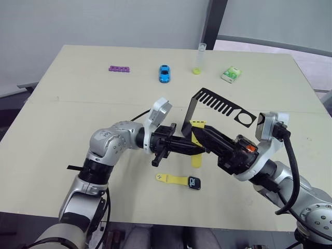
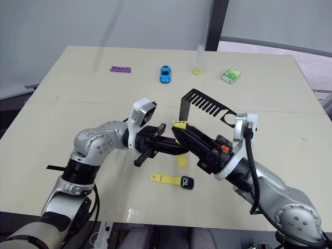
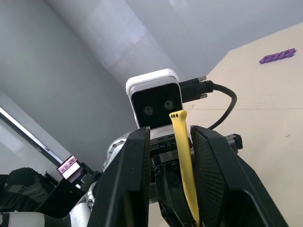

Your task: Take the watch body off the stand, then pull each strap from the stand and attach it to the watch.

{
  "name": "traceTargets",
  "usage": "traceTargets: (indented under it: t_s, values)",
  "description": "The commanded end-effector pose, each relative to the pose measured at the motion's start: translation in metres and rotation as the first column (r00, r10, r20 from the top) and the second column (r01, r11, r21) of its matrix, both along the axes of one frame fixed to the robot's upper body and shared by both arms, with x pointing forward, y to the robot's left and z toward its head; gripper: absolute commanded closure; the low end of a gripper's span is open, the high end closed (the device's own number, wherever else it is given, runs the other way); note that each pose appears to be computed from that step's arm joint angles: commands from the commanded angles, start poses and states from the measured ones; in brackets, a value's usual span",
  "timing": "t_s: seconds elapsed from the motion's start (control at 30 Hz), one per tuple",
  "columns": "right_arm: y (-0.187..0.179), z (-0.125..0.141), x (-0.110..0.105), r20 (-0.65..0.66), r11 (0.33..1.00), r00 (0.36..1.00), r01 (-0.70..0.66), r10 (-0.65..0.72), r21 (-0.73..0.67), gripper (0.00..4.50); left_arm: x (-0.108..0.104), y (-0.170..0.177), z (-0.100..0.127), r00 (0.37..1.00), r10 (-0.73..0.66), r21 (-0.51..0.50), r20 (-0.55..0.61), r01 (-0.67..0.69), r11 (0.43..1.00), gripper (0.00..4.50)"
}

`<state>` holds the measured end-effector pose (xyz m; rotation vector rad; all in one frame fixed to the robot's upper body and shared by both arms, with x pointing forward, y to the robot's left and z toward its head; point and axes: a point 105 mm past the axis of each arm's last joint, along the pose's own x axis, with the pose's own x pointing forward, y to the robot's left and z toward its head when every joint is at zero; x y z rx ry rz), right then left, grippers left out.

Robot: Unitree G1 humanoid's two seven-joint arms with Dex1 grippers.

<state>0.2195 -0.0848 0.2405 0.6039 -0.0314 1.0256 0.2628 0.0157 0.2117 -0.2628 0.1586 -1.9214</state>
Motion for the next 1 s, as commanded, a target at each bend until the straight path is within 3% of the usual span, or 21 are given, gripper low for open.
traceTargets:
  t_s: [0.03, 0.6, 0.73, 1.0]
  values:
    - [0.0016, 0.0055, -0.0058, 0.03, 1.0, 0.999, -0.021, 0.021, 0.012, 3.05, -0.0045, 0.0003, 0.0144, 0.999, -0.017, -0.038, 0.046, 0.019, 0.999, 4.5]
    - [-0.0007, 0.0105, -0.0048, 0.036, 0.999, 0.999, -0.022, 0.02, 0.038, 3.05, -0.004, 0.0, 0.0139, 0.999, -0.012, -0.041, 0.05, 0.014, 0.999, 4.5]
    - [-0.0003, 0.0111, -0.0044, 0.04, 0.999, 0.999, -0.02, 0.018, 0.038, 4.31, -0.004, -0.0002, 0.0145, 0.999, -0.012, -0.042, 0.05, 0.014, 0.999, 4.5]
    - [0.0003, 0.0132, -0.0035, 0.048, 0.999, 0.999, -0.016, 0.014, 0.051, 4.42, -0.0045, -0.0015, 0.0155, 0.999, -0.016, -0.046, 0.049, 0.018, 0.999, 4.5]
